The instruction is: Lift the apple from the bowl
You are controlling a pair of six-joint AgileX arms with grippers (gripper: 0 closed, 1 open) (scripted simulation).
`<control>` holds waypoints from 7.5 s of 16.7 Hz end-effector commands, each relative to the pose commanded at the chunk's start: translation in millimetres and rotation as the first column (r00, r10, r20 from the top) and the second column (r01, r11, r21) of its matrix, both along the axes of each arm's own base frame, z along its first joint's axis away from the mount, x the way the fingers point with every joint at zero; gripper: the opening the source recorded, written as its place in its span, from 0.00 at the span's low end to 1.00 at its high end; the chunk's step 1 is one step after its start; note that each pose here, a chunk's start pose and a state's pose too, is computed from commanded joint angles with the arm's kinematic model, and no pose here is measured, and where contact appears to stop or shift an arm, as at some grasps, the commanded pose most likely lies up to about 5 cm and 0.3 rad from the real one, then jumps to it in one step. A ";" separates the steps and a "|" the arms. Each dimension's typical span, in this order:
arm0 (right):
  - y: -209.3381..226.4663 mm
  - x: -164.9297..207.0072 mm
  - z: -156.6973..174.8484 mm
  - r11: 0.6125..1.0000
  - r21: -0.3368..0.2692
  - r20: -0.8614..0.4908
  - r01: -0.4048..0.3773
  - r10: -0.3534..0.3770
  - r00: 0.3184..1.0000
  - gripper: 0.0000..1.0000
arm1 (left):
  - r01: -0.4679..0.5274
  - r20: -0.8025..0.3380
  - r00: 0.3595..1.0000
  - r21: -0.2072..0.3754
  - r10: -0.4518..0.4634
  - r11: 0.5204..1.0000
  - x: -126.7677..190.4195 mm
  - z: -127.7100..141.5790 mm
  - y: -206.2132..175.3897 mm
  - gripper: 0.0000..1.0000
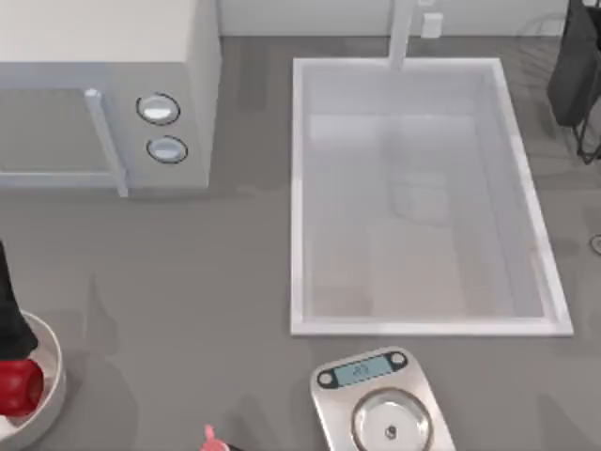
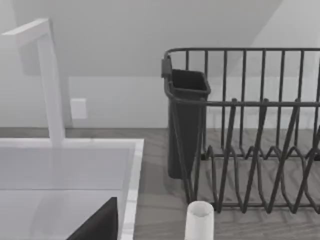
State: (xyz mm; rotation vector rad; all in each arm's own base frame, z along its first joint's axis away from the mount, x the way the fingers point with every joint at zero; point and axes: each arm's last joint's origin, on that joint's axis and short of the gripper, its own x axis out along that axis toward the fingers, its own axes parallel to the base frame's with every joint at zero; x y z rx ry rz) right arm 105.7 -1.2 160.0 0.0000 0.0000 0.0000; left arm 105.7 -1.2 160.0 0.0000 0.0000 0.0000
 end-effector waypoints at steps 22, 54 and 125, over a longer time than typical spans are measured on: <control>0.0 0.0 0.0 1.000 0.000 0.000 0.000 0.000 1.000 1.00 | 0.000 0.000 1.000 0.000 0.000 1.000 0.0 0.0 0.0 1.00; 0.0 0.0 0.0 1.000 0.000 0.000 0.000 0.000 1.000 1.00 | 0.016 -1.000 -0.004 0.000 0.000 1.000 109.1 29.1 -5.1 1.00; 0.0 0.0 0.0 1.000 0.000 0.000 0.000 0.000 1.000 1.00 | 0.022 -1.000 0.013 0.001 0.001 1.000 171.3 145.8 -127.4 0.00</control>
